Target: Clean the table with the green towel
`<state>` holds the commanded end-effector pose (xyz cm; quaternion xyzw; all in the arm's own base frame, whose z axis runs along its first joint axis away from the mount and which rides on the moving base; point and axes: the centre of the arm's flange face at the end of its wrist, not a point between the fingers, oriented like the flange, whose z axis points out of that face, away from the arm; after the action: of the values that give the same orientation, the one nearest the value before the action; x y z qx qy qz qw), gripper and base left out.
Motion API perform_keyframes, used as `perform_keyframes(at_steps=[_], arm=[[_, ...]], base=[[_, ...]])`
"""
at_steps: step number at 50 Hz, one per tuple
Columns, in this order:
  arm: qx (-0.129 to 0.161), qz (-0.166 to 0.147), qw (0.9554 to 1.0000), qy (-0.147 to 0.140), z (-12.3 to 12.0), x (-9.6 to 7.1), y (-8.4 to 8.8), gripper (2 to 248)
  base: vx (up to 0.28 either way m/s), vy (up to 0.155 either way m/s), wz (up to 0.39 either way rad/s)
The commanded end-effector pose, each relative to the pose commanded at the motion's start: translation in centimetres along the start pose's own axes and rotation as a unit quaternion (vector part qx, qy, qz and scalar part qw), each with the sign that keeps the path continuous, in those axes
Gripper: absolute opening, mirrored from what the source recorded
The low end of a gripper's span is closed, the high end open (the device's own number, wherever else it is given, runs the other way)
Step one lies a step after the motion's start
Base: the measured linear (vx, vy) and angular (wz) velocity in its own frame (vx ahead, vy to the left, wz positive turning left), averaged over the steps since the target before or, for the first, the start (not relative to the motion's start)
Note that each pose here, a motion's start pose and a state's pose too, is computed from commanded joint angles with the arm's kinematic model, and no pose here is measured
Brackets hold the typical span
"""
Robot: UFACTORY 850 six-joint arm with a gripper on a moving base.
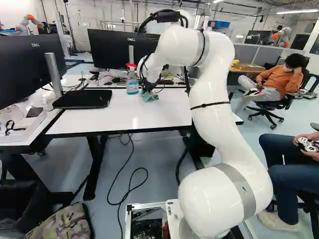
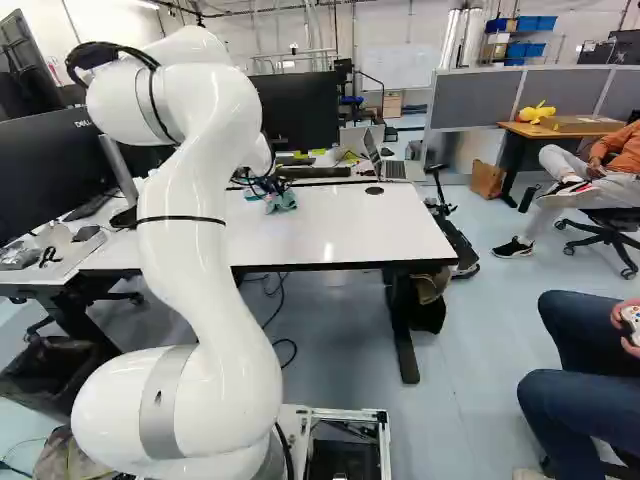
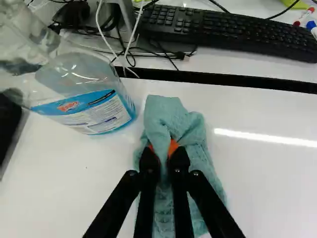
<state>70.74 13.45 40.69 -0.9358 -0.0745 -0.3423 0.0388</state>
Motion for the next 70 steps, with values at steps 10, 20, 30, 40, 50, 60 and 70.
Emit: perform_keyframes(at_steps=[10, 20, 30, 40, 50, 60, 70], arm=[[0.002, -0.002, 1.0, -0.008, -1.2, -1.1, -0.4, 37], [0.002, -0.004, 0.9999, -0.017, -2.5, -2.4, -0.6, 37], [-0.001, 0.0, 0.9997, -0.024, -3.7, -3.5, 0.1, 37], [-0.007, 0.008, 0.9995, -0.03, -4.7, -4.4, 1.4, 37], [-0.015, 0.017, 0.9992, -0.033, -5.5, -5.1, 3.0, 37], [-0.023, 0.028, 0.9987, -0.034, -5.8, -5.3, 4.8, 37], [-0.032, 0.039, 0.9981, -0.034, -6.0, -5.5, 6.5, 37]], base=[[0.0, 0.0, 0.0], [0.0, 0.0, 0.0], [0.0, 0.0, 0.0], [0.0, 0.0, 0.0], [0.0, 0.0, 0.0], [0.0, 0.0, 0.0], [0.0, 0.0, 0.0]])
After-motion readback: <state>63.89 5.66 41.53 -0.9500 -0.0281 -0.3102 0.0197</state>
